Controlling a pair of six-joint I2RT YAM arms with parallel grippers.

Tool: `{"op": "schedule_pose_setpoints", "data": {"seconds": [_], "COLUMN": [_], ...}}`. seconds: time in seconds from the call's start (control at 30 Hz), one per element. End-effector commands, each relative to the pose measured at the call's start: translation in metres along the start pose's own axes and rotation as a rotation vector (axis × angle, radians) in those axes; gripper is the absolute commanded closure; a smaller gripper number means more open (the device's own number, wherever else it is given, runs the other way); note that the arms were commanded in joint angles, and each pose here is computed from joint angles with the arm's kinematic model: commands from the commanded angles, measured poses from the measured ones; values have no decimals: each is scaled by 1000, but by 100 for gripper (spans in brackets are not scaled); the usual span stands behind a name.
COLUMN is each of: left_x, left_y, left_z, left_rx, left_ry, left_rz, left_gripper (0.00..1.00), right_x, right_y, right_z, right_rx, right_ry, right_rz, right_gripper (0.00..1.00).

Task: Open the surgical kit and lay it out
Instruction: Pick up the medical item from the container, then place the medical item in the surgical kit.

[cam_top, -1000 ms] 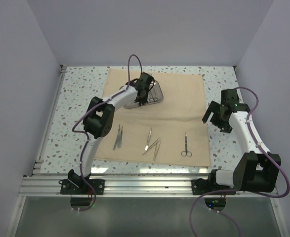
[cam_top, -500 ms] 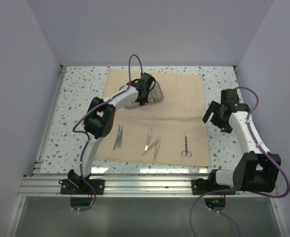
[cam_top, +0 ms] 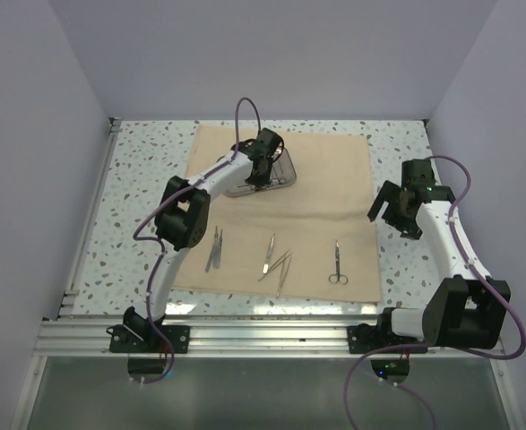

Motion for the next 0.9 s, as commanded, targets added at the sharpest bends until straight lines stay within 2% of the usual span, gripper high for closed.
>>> {"op": "schedule_pose_setpoints", "data": {"seconds": [0.0,0.27,0.57,0.73,0.87], "left_x": [27,68,108,130,149], "left_y": [19,47,42,26,5], "left_z": [-3,8,10,-13,-43], "left_rx": [-5,26,64,75,122], "left_ry": [-34,1,-2,-34,-54], "left_rz": [-28,-136,-153,-143,-127], "left_gripper": [100,100,100,100,100], "right_x": [26,51,55,65,82], "right_y": [23,34,31,37,36], "right_z": [13,28,33,37,30], "right_rx": [-24,-60,-82,-113,-233], "right_ry": [69,146,191,197,148], "right_rz": [-78,-97,-109,-121,-114], "right_gripper": [7,8,8,8,6]}}
Point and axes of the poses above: each gripper's point midway between its finger pads, its own x axis back along the fingers, its own z axis along the line the jaws close on, y = z × x, the point moved 3 cm from there along x, back along the fingers, and after that the axes turned 3 degrees about -x, right-handed, at the moved point
